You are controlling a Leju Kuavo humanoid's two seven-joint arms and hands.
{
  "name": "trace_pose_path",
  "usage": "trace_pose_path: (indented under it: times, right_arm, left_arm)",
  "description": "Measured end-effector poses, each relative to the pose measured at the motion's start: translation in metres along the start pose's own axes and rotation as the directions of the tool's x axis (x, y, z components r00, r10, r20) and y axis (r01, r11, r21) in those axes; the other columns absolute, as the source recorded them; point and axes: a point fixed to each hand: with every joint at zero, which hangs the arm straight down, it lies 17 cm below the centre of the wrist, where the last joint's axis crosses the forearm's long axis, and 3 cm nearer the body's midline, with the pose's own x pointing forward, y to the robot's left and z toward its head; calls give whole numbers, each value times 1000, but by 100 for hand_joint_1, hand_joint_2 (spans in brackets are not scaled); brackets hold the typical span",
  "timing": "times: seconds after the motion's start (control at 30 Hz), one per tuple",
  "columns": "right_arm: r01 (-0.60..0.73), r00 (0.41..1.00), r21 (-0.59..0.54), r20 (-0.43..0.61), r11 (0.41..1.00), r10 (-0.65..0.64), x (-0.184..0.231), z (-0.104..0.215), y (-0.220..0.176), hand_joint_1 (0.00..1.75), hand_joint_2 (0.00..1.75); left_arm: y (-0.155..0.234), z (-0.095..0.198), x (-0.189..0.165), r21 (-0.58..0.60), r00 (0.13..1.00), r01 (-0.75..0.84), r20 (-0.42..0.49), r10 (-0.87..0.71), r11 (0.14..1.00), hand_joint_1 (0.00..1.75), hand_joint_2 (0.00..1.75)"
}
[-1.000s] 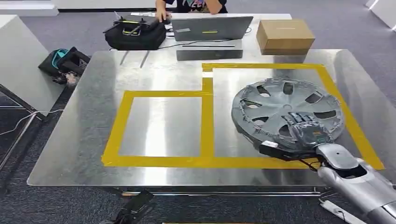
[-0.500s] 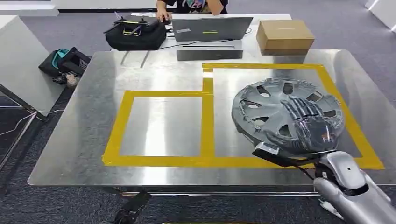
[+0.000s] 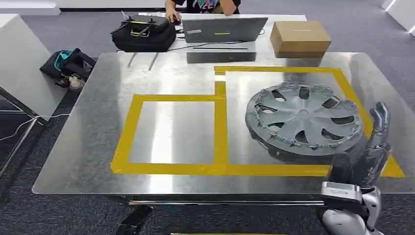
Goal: Take the parts from the cabinet and place them on the table.
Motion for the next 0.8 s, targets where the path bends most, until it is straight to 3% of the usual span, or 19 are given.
trace_pose_path:
  times: [0.2,0.8]
  right_arm:
    - [180,976,-52,-118,982,-185,-22,11,-16,0,0]
    - [264,948,-92,-157,960,-276,-32,14,-30,0,0]
  left_arm:
    - [3,1,-12,12,999,-27,-23,27,1000,0,0]
    - [11,0,-14,26,998,-49,-28,49,998,0,0]
